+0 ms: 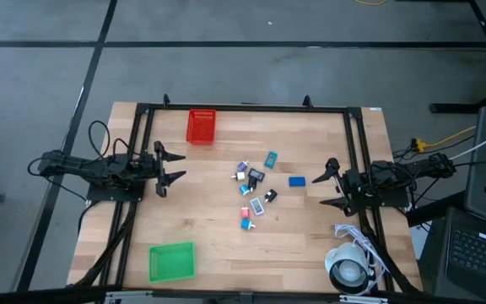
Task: Pick & Place Office items
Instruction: Put the white charger adapter into the red bin
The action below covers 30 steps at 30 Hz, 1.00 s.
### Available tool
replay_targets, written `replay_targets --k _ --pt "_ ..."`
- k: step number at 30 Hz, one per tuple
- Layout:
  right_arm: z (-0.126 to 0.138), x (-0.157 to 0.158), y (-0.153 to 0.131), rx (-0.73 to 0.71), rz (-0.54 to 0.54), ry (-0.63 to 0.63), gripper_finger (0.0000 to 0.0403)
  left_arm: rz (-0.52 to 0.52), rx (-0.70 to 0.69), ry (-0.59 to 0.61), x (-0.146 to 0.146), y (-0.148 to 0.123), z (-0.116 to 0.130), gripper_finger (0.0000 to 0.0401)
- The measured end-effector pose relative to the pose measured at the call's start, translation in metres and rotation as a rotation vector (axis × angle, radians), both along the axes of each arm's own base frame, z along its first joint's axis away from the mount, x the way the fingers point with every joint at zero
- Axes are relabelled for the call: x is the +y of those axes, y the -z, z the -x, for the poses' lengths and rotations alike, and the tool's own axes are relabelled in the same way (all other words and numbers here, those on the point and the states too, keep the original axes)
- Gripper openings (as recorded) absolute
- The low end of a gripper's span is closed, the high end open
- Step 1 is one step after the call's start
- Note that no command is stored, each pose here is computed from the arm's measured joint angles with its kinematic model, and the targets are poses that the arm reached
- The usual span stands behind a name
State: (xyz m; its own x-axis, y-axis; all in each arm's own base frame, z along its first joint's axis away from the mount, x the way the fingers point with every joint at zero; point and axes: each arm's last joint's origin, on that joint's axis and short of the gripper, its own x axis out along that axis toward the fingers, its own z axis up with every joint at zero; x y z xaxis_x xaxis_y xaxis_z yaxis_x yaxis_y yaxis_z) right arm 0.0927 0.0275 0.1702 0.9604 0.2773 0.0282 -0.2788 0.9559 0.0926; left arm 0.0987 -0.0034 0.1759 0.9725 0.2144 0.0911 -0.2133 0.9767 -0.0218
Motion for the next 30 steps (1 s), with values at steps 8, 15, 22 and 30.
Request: replay_targets --k 8,15,22,30 --pt "0.000 0.000 0.000 0.000 0.000 -0.001 0.0343 0.044 -0.048 -0.100 0.003 -0.004 0.001 0.0239" --pt "0.000 0.000 0.000 0.000 0.000 -0.001 0.0343 0.074 -0.078 -0.167 0.005 -0.006 0.002 0.0240" --pt "0.000 0.000 0.000 0.000 0.000 0.000 0.0343 0.041 -0.062 -0.321 0.009 -0.006 0.004 0.0240" --pt "0.000 0.000 0.000 0.000 0.000 0.000 0.0343 0.050 -0.062 -0.398 0.011 -0.006 0.006 0.0240"
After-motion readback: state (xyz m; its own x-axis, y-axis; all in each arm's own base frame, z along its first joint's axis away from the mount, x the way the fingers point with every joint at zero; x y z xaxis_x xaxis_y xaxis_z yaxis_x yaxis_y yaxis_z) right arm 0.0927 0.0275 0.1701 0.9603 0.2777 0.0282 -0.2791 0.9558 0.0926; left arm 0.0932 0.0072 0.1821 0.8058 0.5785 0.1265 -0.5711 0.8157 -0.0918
